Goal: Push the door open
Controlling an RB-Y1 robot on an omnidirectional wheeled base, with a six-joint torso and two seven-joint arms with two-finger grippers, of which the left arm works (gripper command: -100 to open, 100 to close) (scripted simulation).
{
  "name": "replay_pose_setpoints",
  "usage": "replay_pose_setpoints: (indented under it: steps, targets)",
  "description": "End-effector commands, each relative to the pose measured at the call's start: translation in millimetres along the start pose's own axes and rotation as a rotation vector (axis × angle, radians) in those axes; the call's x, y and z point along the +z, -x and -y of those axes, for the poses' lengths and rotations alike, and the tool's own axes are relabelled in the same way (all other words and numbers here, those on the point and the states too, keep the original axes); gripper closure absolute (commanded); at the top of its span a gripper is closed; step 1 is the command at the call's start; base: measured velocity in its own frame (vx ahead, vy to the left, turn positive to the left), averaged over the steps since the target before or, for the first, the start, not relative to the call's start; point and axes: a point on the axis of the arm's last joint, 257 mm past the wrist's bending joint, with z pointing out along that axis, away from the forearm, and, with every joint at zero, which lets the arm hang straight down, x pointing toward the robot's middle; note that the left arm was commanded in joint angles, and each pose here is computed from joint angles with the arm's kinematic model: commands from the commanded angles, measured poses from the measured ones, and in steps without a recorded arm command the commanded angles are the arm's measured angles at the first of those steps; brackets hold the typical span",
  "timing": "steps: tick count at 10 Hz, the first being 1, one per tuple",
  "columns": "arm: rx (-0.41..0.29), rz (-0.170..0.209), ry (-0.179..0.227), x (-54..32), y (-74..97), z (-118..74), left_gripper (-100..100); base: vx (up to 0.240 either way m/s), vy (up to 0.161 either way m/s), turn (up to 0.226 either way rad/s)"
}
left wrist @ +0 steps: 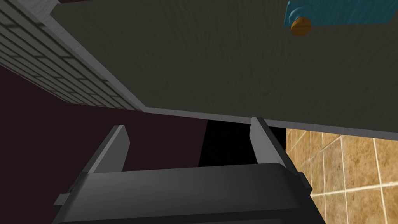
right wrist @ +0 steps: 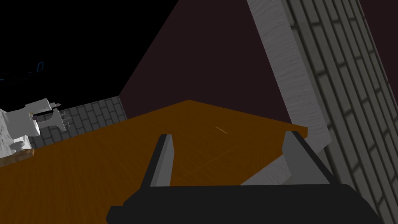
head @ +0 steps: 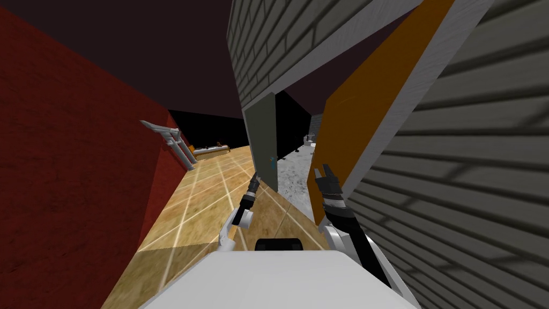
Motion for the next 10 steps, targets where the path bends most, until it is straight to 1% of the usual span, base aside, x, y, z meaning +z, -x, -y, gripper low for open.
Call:
replay_pose_setpoints:
  steps: [1,7,10]
  targets:
    - [-0.007,-0.016,0.015,3.1,-6.8,-8.2,-100,0.108,0.079,-0.039]
    - [-0.032,-0.076,0.068,15.3,-35.1,-40.4,-100,0.094,0.081,-0.035]
    - [-0.042,-0.107,0.095,20.6,-49.8,-55.5,-100,0.080,0.099,-0.034]
